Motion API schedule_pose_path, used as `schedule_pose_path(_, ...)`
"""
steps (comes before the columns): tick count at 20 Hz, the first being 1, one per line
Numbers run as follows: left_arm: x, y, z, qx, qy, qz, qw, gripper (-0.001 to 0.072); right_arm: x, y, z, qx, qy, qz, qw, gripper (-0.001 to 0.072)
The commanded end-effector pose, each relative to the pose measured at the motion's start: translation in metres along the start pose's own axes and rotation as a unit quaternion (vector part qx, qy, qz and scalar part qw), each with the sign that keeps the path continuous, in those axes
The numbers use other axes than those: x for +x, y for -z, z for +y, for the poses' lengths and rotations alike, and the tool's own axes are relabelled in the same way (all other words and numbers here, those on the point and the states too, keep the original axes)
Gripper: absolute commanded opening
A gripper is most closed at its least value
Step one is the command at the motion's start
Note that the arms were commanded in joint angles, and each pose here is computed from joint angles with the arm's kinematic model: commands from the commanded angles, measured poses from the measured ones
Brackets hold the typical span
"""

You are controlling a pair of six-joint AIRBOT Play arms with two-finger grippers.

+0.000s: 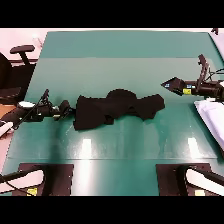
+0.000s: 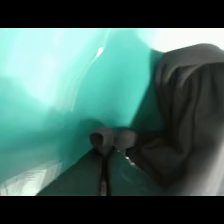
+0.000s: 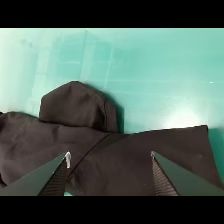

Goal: Fold the shirts.

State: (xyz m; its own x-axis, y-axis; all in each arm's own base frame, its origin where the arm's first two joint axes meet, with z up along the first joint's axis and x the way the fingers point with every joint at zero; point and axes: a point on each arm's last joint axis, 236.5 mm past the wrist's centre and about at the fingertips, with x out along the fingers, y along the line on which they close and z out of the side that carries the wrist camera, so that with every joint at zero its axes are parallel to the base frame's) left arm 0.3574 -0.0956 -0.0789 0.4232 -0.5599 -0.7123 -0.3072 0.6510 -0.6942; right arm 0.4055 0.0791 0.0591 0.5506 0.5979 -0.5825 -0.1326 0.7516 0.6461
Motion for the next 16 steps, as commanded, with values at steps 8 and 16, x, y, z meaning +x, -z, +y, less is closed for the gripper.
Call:
schedule_pose_path(8,-0.024,-0.036,-0.059,0.092,0.045,-0.011,0.995,0.0022,-0.031,0.039,-0.108,0.103,0.077,0.076,0.989,0.056)
schedule_pose_path(16,-0.025,-0.026,-0.064,0.096,0.053,0.012,0.994,0.0022,0.06,0.08,-0.082,0.152,-0.083,0.15,0.973,0.0493)
